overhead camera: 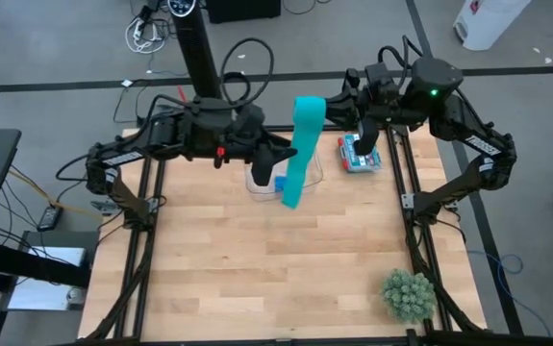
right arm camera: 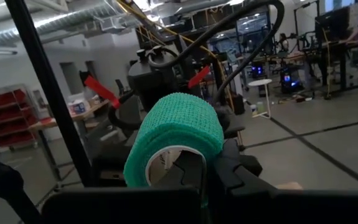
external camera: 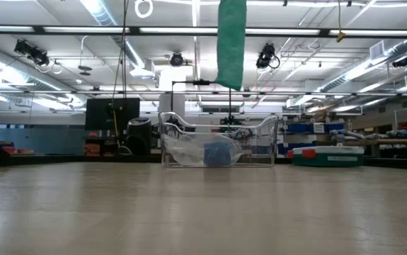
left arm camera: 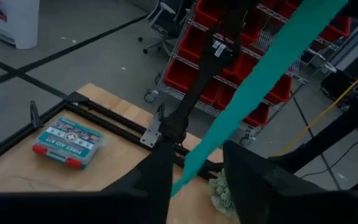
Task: Roll bandage
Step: Roll the sky blue bandage
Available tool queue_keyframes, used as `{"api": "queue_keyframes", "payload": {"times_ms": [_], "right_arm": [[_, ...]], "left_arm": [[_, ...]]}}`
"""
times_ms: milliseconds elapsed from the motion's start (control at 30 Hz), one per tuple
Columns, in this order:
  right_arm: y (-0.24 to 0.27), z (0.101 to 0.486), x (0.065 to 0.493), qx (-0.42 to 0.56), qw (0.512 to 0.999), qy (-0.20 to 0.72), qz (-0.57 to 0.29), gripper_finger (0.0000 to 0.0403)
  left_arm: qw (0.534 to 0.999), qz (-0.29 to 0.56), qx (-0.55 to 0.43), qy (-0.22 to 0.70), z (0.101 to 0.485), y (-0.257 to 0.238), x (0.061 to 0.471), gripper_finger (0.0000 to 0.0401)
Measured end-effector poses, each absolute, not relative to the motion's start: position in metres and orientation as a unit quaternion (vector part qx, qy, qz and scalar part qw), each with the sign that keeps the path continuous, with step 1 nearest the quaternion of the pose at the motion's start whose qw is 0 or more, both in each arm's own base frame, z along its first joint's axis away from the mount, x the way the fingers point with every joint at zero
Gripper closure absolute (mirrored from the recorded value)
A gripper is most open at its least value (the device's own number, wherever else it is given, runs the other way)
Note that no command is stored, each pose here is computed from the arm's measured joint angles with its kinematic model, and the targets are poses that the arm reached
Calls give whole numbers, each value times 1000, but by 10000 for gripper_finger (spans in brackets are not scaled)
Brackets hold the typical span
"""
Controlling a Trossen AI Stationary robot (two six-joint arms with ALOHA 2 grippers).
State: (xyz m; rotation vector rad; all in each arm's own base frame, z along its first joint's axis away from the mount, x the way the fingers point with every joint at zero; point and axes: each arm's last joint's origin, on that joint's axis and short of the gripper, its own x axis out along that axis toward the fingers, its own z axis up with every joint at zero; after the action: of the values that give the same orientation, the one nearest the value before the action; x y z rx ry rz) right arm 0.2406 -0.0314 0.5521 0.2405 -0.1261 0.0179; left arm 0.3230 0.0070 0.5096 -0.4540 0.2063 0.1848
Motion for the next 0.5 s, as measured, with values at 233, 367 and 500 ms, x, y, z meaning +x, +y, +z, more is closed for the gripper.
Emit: {"api": "queue_keyframes", "payload": {"times_ms": [233, 367, 500], "right_arm": [[-31, 553, 241, 149, 987, -65, 13, 403], [-30, 555, 240, 183, 980, -76, 31, 403], [-28, 554, 241, 230, 969, -60, 69, 403]], "left_arm": [[966, 79, -221, 107, 505, 6, 332, 389], [965, 80, -215, 126, 499, 6, 336, 395], [965, 108, -197, 136, 496, 8, 334, 397]]}}
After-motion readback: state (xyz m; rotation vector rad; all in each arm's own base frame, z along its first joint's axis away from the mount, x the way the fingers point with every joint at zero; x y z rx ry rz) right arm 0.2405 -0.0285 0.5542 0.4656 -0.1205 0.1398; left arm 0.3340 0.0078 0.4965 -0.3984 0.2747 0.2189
